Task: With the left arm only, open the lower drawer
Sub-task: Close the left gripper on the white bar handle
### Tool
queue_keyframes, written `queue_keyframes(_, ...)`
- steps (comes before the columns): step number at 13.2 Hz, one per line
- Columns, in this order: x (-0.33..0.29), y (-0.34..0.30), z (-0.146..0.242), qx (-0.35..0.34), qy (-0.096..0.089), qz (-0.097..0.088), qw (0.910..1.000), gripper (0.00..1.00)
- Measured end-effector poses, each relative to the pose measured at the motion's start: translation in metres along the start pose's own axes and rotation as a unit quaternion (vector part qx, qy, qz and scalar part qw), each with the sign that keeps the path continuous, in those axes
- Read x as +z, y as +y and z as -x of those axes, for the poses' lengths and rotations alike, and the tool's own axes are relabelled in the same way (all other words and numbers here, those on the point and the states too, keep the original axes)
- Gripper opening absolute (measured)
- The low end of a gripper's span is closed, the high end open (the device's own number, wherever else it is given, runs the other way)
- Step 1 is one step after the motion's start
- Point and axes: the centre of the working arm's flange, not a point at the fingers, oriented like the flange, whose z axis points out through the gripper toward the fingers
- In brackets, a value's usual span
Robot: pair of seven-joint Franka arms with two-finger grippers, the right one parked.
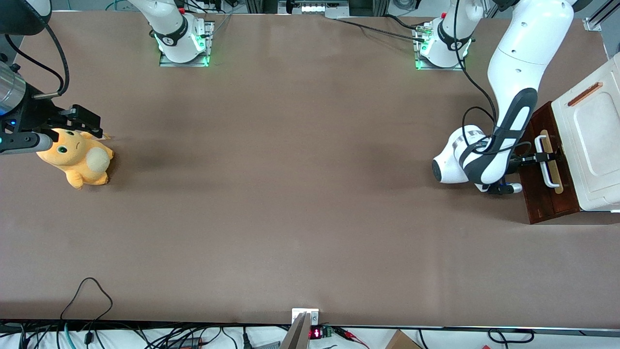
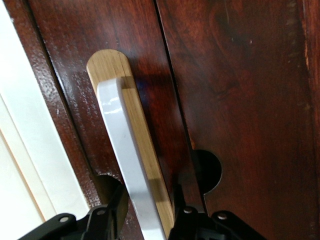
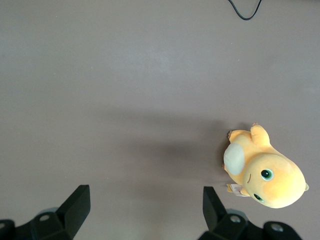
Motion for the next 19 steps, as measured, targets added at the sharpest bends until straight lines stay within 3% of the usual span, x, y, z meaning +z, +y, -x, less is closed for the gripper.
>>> queue_keyframes(10, -0.0007, -0.0023, -0.0012, -0.003, -0.001, -0.001, 1.0000, 0.31)
queue_keyframes(19, -0.0014, -0.0006, -0.0012, -0.002, 0.000, -0.001, 1.0000, 0.29)
